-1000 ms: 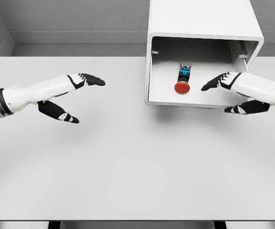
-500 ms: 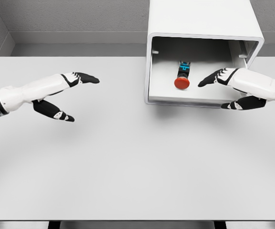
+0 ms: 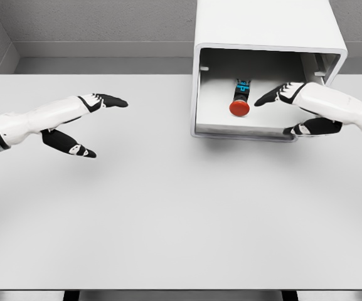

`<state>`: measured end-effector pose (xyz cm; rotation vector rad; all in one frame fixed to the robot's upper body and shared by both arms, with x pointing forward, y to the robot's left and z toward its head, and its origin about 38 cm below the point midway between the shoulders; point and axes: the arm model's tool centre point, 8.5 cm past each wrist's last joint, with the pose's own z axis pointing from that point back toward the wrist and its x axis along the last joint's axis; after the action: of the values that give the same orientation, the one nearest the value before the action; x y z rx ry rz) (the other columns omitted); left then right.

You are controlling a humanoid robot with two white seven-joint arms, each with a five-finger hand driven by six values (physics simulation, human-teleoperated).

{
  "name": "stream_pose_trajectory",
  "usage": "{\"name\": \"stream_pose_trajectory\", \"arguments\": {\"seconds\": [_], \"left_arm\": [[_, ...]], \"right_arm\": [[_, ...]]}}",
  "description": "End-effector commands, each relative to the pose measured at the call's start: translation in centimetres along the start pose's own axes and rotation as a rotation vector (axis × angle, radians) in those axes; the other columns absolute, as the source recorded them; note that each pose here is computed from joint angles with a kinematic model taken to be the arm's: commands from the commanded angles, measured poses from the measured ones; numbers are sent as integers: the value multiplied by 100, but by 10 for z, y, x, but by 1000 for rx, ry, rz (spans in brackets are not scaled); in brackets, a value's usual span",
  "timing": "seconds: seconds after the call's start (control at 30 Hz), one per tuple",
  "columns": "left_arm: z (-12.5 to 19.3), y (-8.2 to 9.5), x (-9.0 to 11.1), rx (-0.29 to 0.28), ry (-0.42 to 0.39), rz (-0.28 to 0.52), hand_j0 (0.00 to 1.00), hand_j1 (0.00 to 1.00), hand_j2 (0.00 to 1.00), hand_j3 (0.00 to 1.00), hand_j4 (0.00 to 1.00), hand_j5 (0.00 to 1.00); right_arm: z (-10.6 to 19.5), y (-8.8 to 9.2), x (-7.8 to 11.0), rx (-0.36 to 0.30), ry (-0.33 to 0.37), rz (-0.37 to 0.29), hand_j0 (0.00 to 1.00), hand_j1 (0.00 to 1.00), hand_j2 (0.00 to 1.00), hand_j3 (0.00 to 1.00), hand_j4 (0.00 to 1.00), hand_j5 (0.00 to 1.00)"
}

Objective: Slide open multi-storey tabletop storage cabinets and put open load switch and slide close multi-storey tabletop storage cabinets

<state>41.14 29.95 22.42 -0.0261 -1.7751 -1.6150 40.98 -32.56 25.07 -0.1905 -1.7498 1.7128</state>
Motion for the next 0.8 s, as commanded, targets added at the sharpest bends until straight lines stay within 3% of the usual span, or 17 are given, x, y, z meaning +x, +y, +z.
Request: {"name": "stream_pose_trajectory", "arguments": {"seconds": [0.0,0.47,0.57,0.67,0.73,0.77], "left_arm": [[1,0,-3,6,8,10,100,100,100,100,100,100],[0,0,-2,8,5,11,100,100,100,100,100,100],[1,-1,-3,3,7,10,100,100,100,100,100,100],[1,-1,-3,2,9,11,100,100,100,100,100,100],[2,-1,-3,1,11,9,100,100,100,100,100,100],[2,-1,-4,1,12,10,100,100,100,100,100,100]], "right_arm": [[-1,3,-3,-1,3,-17,83,83,83,83,83,83],[-8,-10,-6,-12,1,0,83,83,83,83,83,83],[-13,-13,13,-7,-53,26,83,83,83,83,83,83],[12,-24,31,56,-51,87,85,85,85,85,85,85],[52,-15,22,167,53,91,93,93,93,93,93,93],[77,-18,17,207,120,103,99,99,99,99,99,99]]}}
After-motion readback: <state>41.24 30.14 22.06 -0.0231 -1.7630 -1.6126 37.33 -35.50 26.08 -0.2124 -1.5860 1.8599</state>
